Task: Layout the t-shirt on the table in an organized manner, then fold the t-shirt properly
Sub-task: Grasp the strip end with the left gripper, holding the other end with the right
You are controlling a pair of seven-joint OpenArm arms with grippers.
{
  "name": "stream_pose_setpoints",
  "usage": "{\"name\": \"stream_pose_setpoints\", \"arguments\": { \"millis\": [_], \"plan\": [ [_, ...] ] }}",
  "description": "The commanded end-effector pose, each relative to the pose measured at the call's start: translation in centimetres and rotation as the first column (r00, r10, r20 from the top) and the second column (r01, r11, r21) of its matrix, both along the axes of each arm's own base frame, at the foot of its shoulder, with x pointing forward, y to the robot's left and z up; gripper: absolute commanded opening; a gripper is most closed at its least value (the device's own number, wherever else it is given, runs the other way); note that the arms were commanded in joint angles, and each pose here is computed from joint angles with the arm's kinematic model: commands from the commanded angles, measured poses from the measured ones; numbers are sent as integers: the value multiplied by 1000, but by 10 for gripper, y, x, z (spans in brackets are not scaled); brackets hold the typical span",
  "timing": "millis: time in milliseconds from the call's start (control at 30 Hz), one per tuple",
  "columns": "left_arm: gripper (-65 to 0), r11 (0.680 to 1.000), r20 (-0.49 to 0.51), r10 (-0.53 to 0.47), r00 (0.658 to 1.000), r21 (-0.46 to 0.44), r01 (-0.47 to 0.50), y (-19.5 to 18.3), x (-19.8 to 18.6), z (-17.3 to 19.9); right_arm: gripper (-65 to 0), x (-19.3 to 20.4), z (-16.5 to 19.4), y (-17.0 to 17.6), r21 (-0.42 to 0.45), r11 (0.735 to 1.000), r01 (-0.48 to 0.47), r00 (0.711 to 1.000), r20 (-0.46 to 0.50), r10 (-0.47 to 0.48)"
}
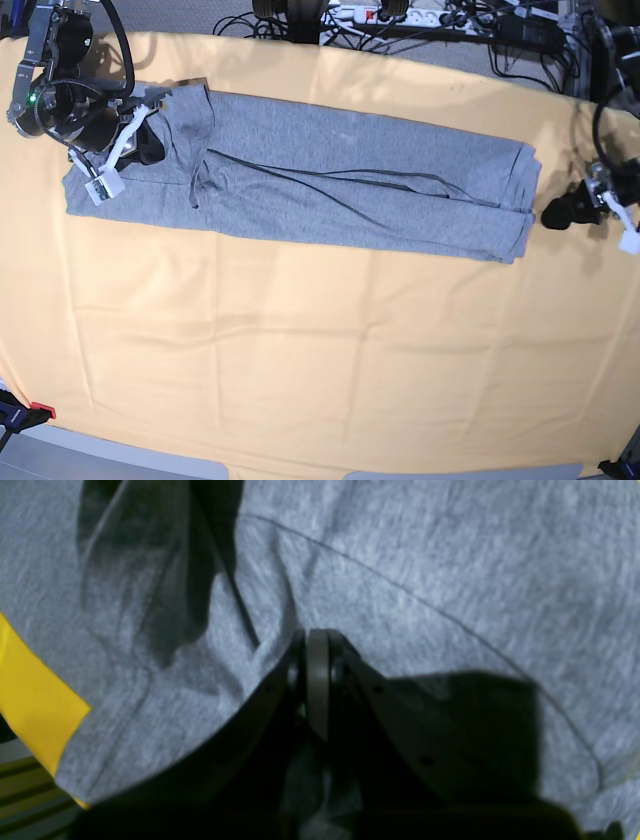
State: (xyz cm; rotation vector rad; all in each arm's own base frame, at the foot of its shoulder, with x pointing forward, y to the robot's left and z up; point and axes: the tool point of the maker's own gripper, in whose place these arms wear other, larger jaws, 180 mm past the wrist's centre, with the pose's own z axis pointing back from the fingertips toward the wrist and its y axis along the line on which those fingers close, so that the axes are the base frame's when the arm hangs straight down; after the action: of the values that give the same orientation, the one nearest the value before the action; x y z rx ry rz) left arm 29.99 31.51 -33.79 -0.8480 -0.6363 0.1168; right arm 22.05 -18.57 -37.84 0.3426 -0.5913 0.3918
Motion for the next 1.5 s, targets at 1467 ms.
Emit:
{"name": "stream_pose_setpoints", "arguments": {
  "millis": [1467],
  "plan": [
    [-317,971,55,-232,971,64,229,-70,5,3,-650,5,6,-3,-8,1000,-8,1000,20,9]
  ]
}}
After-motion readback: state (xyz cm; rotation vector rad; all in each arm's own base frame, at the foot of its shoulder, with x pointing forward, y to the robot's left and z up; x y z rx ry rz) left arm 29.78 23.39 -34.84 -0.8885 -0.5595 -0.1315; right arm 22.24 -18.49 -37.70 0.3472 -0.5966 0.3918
